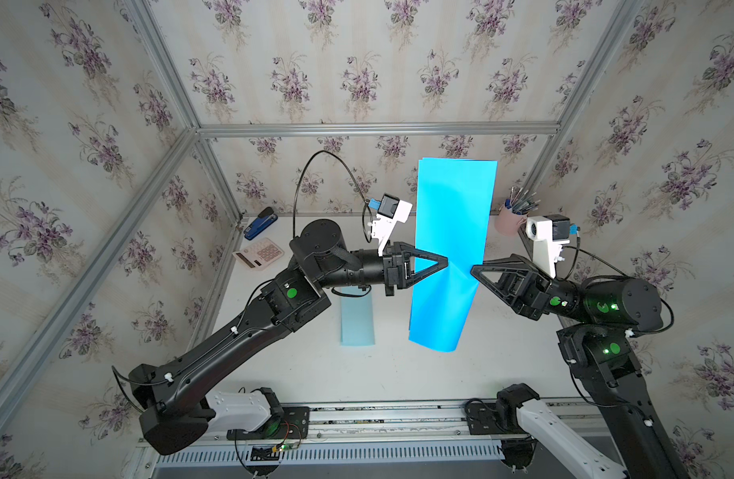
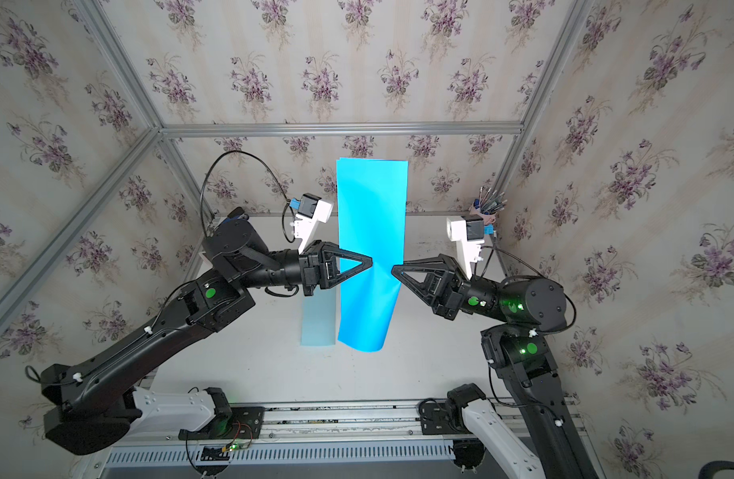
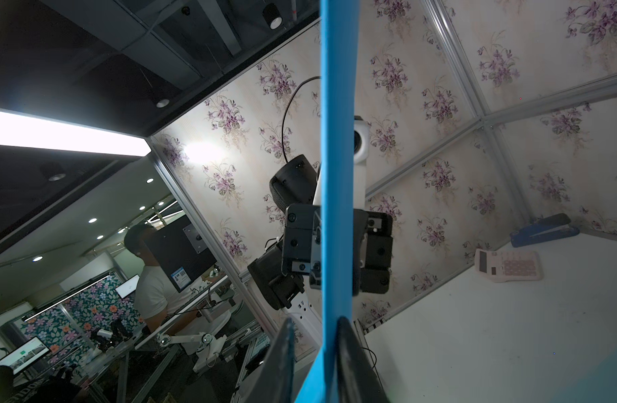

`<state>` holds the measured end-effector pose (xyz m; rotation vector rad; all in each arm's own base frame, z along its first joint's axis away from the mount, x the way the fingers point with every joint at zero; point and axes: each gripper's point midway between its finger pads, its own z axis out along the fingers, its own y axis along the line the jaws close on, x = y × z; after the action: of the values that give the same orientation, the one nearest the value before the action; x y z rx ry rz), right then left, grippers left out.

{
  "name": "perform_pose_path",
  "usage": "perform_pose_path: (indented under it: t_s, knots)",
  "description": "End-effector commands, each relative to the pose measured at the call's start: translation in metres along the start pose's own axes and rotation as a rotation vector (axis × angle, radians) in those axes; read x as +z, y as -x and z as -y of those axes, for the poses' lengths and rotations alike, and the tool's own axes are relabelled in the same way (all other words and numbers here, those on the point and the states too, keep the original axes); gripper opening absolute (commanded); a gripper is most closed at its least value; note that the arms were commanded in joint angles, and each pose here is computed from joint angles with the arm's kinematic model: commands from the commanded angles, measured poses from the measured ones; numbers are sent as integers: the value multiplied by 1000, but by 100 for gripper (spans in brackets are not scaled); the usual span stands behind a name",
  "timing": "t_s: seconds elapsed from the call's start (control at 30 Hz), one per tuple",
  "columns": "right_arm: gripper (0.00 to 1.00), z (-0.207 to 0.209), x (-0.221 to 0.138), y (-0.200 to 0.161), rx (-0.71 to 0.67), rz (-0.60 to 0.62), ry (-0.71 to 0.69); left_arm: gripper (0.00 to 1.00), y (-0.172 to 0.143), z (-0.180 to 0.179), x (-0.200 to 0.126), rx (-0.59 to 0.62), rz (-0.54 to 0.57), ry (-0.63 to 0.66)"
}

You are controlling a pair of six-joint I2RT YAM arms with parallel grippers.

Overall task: Fold the rectangular paper in half along the long edge
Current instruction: Fold the paper.

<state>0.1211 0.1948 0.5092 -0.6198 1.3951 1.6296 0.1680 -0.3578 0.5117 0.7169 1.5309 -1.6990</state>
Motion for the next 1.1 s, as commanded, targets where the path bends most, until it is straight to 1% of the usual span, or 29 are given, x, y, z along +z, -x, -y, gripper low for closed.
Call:
perform_pose_path:
  t_s: [0.0,0.1,0.17,0.2,0.23,0.27,0.3,0.33,0.37,0.43,0.47,0.5,0.57,0.6,0.7,0.73,0.77,0.83,0.87,0.9,0.93,0.97,1.0,1.07]
  knots:
    - [27,-5,-1,-3,-1,-19,17,0,7,7,-2,32,20,-12]
    - [31,0,-1,-7,12,-25,11,0,8,9,-3,33,21,-13]
    - [30,2,-1,-10,19,-29,6,0,10,11,-4,35,23,-14]
    - [28,4,-2,-11,22,-31,4,0,10,12,-5,36,24,-14]
    - [23,5,-2,-12,25,-33,3,0,10,12,-5,37,24,-13]
    - [13,4,-2,-13,25,-35,5,0,10,12,-6,38,24,-12]
    - [7,4,-2,-13,27,-35,7,0,9,12,-6,36,22,-10]
    - [2,2,-3,-14,26,-35,9,0,9,12,-6,37,22,-9]
    - [0,1,-3,-14,22,-35,11,0,9,12,-6,37,21,-9]
    - [1,-3,-4,-14,20,-39,16,0,9,11,-5,36,20,-8]
    - [11,-6,-5,-16,20,-47,25,0,8,11,-5,35,17,-9]
    - [24,-8,-5,-17,20,-52,36,0,8,10,-5,35,17,-9]
    - [30,-10,-6,-20,21,-59,41,0,9,12,-4,36,15,-13]
    - [28,-9,-7,-22,26,-65,41,0,9,11,-4,34,14,-13]
    - [6,-5,-8,-28,43,-69,50,0,9,12,-4,32,14,-17]
    - [1,-5,-8,-29,45,-69,52,0,9,12,-4,33,14,-18]
    - [0,-6,-9,-30,43,-68,54,0,9,13,-4,33,15,-18]
    - [0,-8,-10,-31,37,-66,59,0,9,13,-4,33,15,-19]
    - [9,-9,-10,-32,39,-71,62,0,9,12,-4,32,15,-17]
    - [24,-10,-10,-32,40,-73,64,0,10,13,-5,32,17,-19]
    - [28,-10,-10,-32,39,-75,63,0,9,13,-4,32,14,-19]
    - [29,-11,-11,-33,34,-77,65,0,9,13,-4,31,14,-19]
    - [26,-12,-11,-33,32,-76,66,0,9,13,-4,30,14,-19]
    - [11,-12,-11,-36,39,-82,76,0,10,14,-5,34,16,-20]
